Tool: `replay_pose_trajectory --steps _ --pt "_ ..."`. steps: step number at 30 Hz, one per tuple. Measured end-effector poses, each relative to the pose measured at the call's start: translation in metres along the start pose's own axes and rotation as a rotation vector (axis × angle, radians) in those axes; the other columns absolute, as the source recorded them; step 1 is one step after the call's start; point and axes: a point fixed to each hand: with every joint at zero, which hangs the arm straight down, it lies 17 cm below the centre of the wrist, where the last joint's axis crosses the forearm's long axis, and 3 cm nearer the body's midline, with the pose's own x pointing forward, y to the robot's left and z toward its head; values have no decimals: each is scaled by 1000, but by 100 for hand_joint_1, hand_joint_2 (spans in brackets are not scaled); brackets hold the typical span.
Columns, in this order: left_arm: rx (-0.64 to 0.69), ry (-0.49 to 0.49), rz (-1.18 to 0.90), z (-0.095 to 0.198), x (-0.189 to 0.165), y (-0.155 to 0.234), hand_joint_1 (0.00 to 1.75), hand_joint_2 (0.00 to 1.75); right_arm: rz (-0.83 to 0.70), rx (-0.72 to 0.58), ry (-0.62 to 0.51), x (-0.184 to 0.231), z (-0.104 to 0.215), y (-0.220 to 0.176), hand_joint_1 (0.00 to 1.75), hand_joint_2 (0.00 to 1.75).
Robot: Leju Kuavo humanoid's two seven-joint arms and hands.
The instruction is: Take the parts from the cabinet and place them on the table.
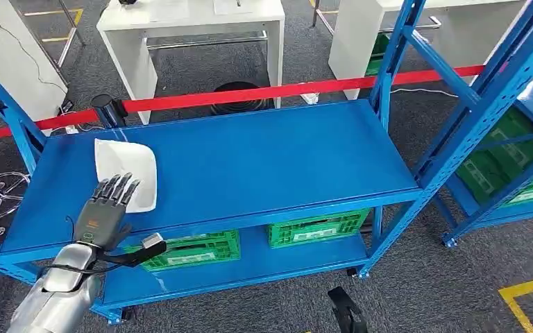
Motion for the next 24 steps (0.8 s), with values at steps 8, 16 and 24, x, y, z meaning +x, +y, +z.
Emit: replay_pose_trajectory --steps 8,16,24 --pt "9 37 -30 0 -4 -1 175 175 2 -3 -8 2 0 0 0 0" --pt "-17 93 -51 5 -16 -8 175 175 11 -14 -54 12 -1 -3 0 0" --pt "-29 131 -62 12 -30 -13 175 175 20 -16 -87 27 -3 -6 0 0"
